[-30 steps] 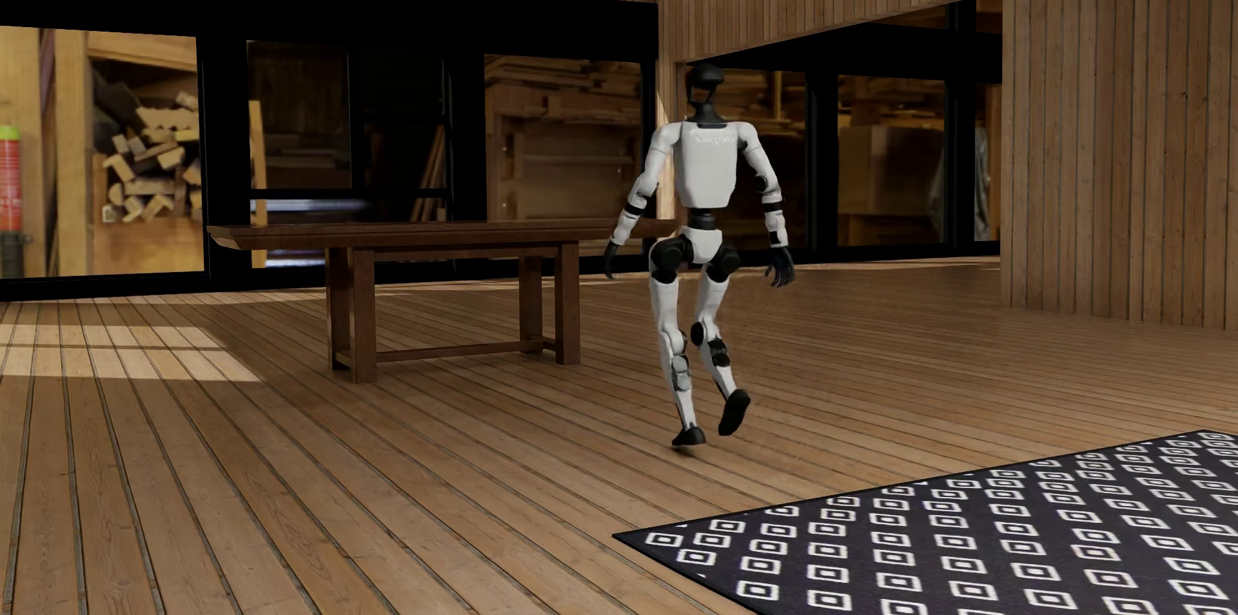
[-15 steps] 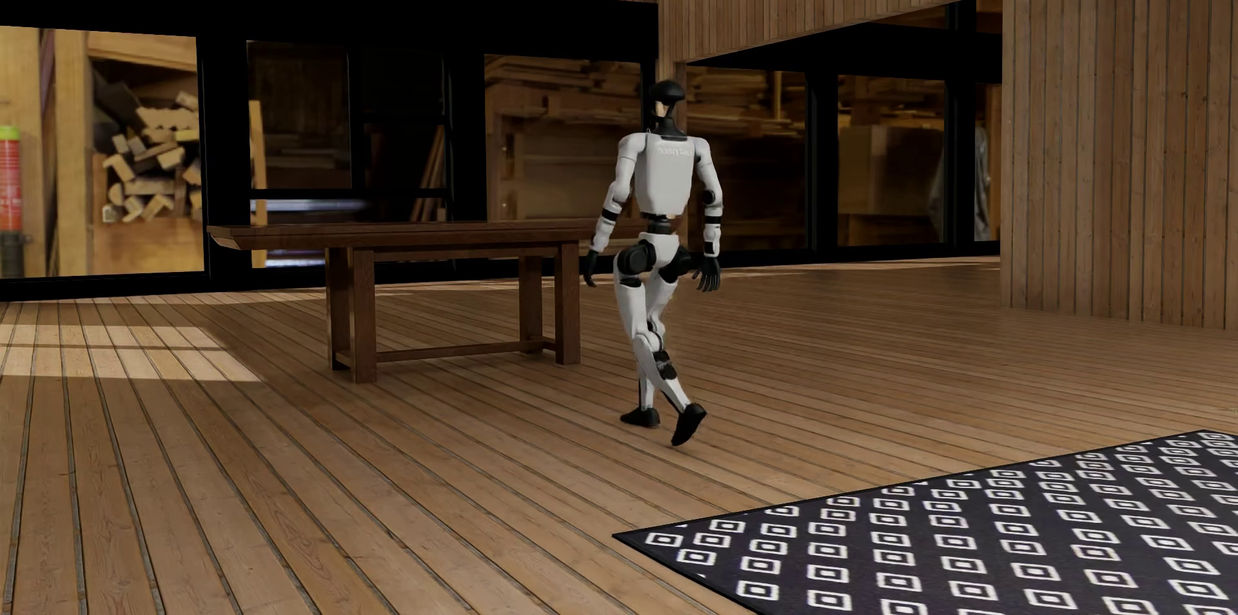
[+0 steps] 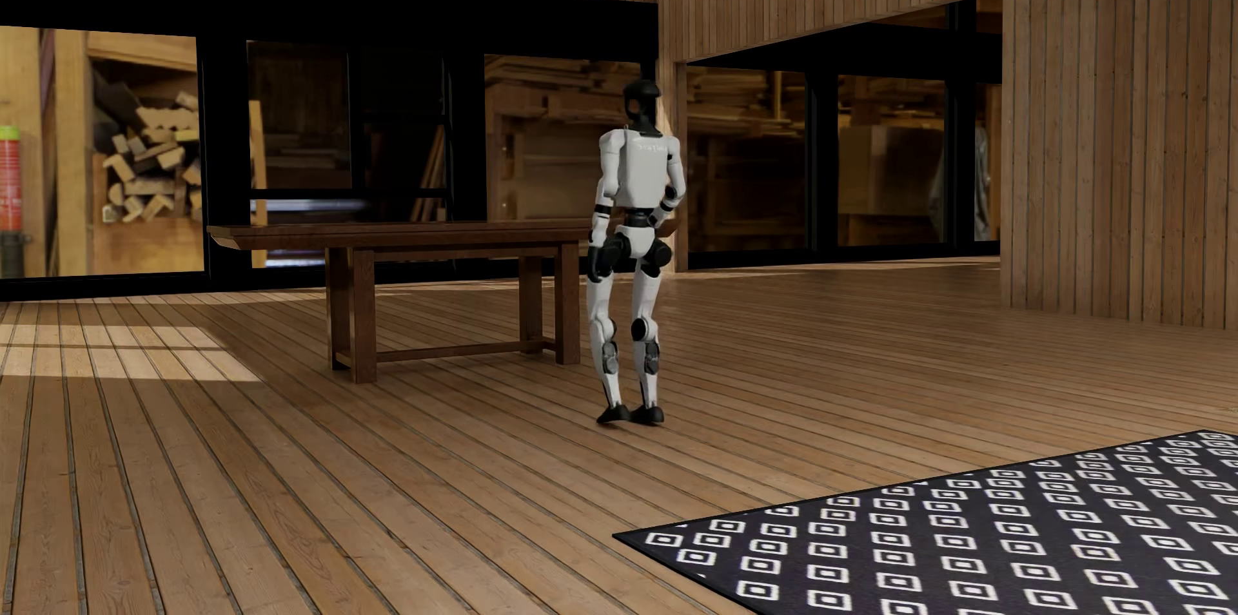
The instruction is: Walk towards the wood table
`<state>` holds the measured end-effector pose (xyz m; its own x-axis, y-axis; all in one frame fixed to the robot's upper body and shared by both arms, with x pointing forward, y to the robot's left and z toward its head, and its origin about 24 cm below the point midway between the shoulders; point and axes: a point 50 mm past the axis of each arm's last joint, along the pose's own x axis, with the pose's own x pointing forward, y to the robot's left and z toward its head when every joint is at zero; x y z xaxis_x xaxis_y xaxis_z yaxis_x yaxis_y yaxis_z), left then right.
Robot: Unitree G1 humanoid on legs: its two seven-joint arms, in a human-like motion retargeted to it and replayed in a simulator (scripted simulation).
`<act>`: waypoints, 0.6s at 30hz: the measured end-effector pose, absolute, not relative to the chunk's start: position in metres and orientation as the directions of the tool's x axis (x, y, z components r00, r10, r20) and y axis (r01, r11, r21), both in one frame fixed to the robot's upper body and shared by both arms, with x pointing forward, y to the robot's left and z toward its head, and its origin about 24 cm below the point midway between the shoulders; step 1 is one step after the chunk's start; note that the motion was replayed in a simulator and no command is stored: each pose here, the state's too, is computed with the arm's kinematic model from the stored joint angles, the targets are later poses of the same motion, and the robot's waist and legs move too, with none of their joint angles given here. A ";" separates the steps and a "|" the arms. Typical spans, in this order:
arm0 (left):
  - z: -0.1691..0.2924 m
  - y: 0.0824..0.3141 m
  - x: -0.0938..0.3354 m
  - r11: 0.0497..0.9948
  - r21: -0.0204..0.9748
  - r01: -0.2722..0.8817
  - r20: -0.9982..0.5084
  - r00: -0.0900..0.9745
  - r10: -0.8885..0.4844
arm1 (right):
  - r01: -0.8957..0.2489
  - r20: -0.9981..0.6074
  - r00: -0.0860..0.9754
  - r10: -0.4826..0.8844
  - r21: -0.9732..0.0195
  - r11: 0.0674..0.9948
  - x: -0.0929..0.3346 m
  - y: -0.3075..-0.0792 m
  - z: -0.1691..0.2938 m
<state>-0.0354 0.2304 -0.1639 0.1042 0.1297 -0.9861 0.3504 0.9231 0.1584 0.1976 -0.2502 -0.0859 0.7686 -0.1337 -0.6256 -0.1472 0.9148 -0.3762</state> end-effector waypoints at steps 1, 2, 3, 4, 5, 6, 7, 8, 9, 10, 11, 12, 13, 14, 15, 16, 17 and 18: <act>-0.165 0.231 -0.018 0.919 0.173 0.355 -0.981 0.149 0.127 | -0.175 -0.653 0.749 -0.112 -0.358 0.917 0.191 -0.242 -0.094; -0.164 0.232 0.000 0.915 0.191 0.354 -0.972 0.199 0.126 | -0.208 -0.694 0.714 -0.093 -0.338 0.918 0.181 -0.234 -0.104; -0.162 0.234 0.019 0.914 0.212 0.346 -0.959 0.255 0.126 | -0.249 -0.744 0.664 -0.076 -0.316 0.916 0.165 -0.227 -0.117; -0.159 0.235 0.040 0.916 0.234 0.325 -0.939 0.321 0.126 | -0.290 -0.794 0.605 -0.065 -0.295 0.911 0.147 -0.222 -0.130; -0.158 0.237 0.055 0.903 0.249 0.350 -0.931 0.344 0.124 | -0.348 -0.848 0.528 -0.055 -0.274 0.897 0.126 -0.217 -0.142; -0.154 0.237 0.073 0.902 0.266 0.339 -0.912 0.393 0.121 | -0.392 -0.891 0.452 -0.053 -0.251 0.885 0.103 -0.215 -0.152; -0.149 0.237 0.089 0.902 0.281 0.328 -0.891 0.438 0.118 | -0.432 -0.926 0.374 -0.056 -0.228 0.872 0.080 -0.214 -0.160; -0.145 0.237 0.104 0.902 0.293 0.318 -0.871 0.478 0.115 | -0.466 -0.952 0.300 -0.064 -0.205 0.861 0.057 -0.215 -0.166; -0.141 0.237 0.115 0.901 0.303 0.310 -0.853 0.510 0.111 | -0.489 -0.970 0.233 -0.075 -0.183 0.853 0.036 -0.217 -0.169; -0.138 0.237 0.124 0.901 0.310 0.304 -0.839 0.533 0.109 | -0.497 -0.981 0.176 -0.086 -0.164 0.852 0.016 -0.219 -0.171; -0.136 0.237 0.128 0.901 0.314 0.299 -0.831 0.546 0.108 | -0.490 -0.987 0.130 -0.099 -0.151 0.858 0.000 -0.221 -0.171; -0.135 0.237 0.129 0.902 0.315 0.295 -0.828 0.549 0.110 | -0.474 -0.989 0.094 -0.111 -0.143 0.869 -0.014 -0.224 -0.171; -0.136 0.238 0.126 0.903 0.313 0.293 -0.832 0.542 0.113 | -0.457 -0.990 0.068 -0.122 -0.139 0.878 -0.025 -0.226 -0.170; -0.138 0.239 0.120 0.904 0.310 0.295 -0.842 0.527 0.117 | -0.442 -0.990 0.053 -0.129 -0.139 0.886 -0.032 -0.228 -0.169; -0.141 0.240 0.112 0.903 0.305 0.303 -0.856 0.503 0.120 | -0.425 -0.990 0.048 -0.136 -0.143 0.894 -0.035 -0.230 -0.168; -0.145 0.240 0.102 0.902 0.297 0.313 -0.872 0.473 0.123 | -0.404 -0.988 0.053 -0.142 -0.151 0.902 -0.035 -0.232 -0.168; -0.148 0.240 0.091 0.902 0.287 0.323 -0.888 0.443 0.124 | -0.381 -0.987 0.066 -0.149 -0.162 0.910 -0.031 -0.234 -0.167; -0.151 0.239 0.082 0.902 0.278 0.331 -0.900 0.418 0.124 | -0.361 -0.985 0.081 -0.154 -0.172 0.916 -0.027 -0.235 -0.167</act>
